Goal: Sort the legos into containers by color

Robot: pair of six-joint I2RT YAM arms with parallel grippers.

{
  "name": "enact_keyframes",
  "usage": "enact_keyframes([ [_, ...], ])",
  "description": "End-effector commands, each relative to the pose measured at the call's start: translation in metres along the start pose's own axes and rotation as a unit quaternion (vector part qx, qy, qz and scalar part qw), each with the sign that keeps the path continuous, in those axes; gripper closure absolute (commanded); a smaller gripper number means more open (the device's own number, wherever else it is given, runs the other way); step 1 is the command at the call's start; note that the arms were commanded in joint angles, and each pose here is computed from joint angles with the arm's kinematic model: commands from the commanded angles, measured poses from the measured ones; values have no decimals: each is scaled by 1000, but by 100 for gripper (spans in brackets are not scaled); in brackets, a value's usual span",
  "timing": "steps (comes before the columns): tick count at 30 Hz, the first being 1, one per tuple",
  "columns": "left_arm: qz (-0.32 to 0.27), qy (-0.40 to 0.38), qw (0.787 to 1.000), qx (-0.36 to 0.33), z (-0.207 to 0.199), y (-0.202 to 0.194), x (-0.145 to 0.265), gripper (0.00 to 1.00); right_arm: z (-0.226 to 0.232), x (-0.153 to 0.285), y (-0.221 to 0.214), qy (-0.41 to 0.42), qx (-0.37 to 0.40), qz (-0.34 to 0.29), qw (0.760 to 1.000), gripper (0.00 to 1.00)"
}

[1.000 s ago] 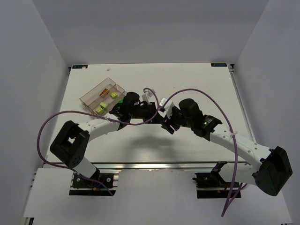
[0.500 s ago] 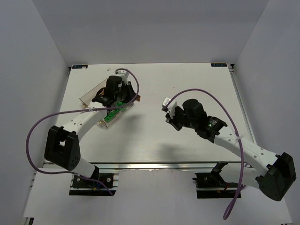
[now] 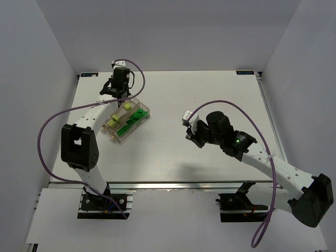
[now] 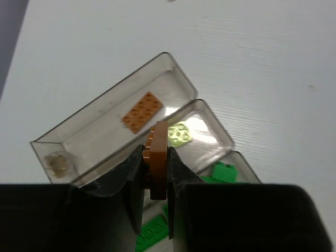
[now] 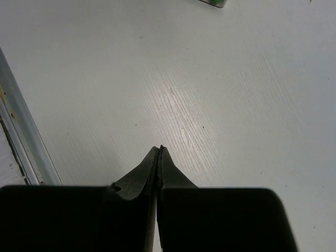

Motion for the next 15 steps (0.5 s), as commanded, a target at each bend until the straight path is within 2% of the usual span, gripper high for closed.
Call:
enact_keyframes([
  [1, 3, 75, 997, -26, 25, 6, -19, 100, -1, 7, 18, -1, 7, -32, 999, 100],
  [15, 49, 110, 991, -52, 50, 3, -80, 100, -3, 3, 15, -5, 7, -21, 1000, 100],
])
Point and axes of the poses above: each gripper's point midway between its finger pads, its own x axis back along the fingers, its own z axis along the line the jaws close on, y = z × x, the point moved 10 cm from there along x, back along the fingers, and after that the axes turned 3 degrees about x, right-handed, at the moved point
